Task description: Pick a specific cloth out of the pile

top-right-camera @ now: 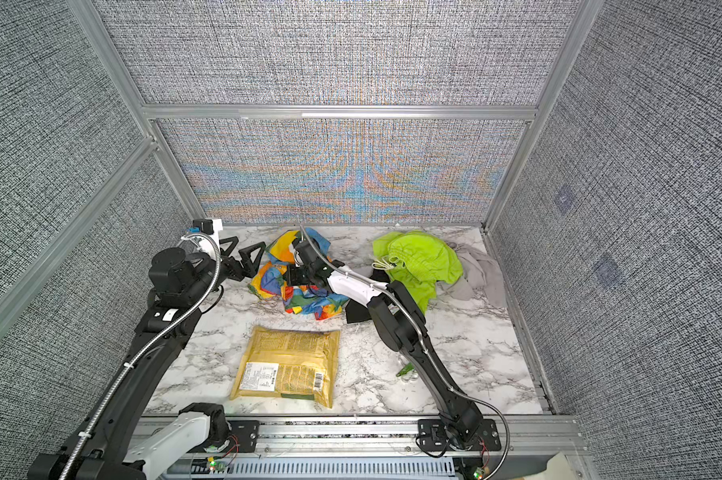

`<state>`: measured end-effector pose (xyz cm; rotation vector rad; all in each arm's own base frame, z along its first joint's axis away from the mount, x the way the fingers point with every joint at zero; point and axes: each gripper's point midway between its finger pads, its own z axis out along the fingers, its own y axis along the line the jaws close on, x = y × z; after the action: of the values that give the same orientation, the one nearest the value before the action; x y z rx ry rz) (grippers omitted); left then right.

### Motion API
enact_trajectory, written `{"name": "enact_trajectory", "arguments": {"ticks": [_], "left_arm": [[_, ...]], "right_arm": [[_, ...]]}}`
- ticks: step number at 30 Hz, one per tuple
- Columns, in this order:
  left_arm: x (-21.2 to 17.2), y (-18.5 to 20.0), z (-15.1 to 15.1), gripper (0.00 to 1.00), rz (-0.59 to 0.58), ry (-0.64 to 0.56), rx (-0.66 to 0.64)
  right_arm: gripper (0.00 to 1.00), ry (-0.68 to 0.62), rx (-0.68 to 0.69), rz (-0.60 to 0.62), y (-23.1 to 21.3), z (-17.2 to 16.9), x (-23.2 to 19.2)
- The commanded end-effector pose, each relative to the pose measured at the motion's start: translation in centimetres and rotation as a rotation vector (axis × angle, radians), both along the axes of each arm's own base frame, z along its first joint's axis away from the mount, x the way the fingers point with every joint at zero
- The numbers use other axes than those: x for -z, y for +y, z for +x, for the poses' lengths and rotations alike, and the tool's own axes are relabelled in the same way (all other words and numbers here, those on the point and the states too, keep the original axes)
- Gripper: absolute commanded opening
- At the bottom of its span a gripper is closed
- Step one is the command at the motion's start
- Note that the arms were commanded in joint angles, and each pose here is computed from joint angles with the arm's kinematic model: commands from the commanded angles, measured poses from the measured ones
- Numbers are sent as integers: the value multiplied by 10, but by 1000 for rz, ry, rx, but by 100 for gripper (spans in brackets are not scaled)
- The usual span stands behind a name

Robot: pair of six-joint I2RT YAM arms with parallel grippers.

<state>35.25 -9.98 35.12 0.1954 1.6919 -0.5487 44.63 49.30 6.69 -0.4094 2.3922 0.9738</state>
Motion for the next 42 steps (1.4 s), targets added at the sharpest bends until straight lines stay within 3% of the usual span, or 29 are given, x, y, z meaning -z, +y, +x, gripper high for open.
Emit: {"name": "enact_trajectory", "arguments": {"ticks": [1, 5, 10, 18, 24, 27, 32, 36, 38, 42], "left_arm": [[-7, -2, 0, 96, -11, -18, 16], [-5, -3, 1, 96, -12, -8, 21], [-3, -4, 2, 96, -15, -1, 25], [-8, -8, -2, 96, -25, -21, 49], [-10, -8, -3, 97, -29, -25, 53], [-9, -10, -3, 97, -33, -21, 62], [-9, -12, -3, 97, -39, -19, 75], [-9, -12, -3, 97, -39, -19, 76], [-9, -12, -3, 97, -38, -19, 76], [-9, -12, -3, 97, -38, -18, 76]], "right_arm": [[14, 45, 35, -64, -10, 2, 27], [22, 47, 18, -75, -9, 1, 20], [50, -18, 1, -54, -13, -1, -25], [77, -147, 34, -132, -59, -12, -93], [79, -114, 206, -336, -144, -19, -79], [80, -74, 280, -360, -180, -30, -67], [91, -9, 321, -328, -206, -39, -47], [91, 47, 274, -277, -192, -39, -28], [84, 68, 258, -252, -184, -37, -19], [55, 83, 269, -224, -177, -32, -8]]}}
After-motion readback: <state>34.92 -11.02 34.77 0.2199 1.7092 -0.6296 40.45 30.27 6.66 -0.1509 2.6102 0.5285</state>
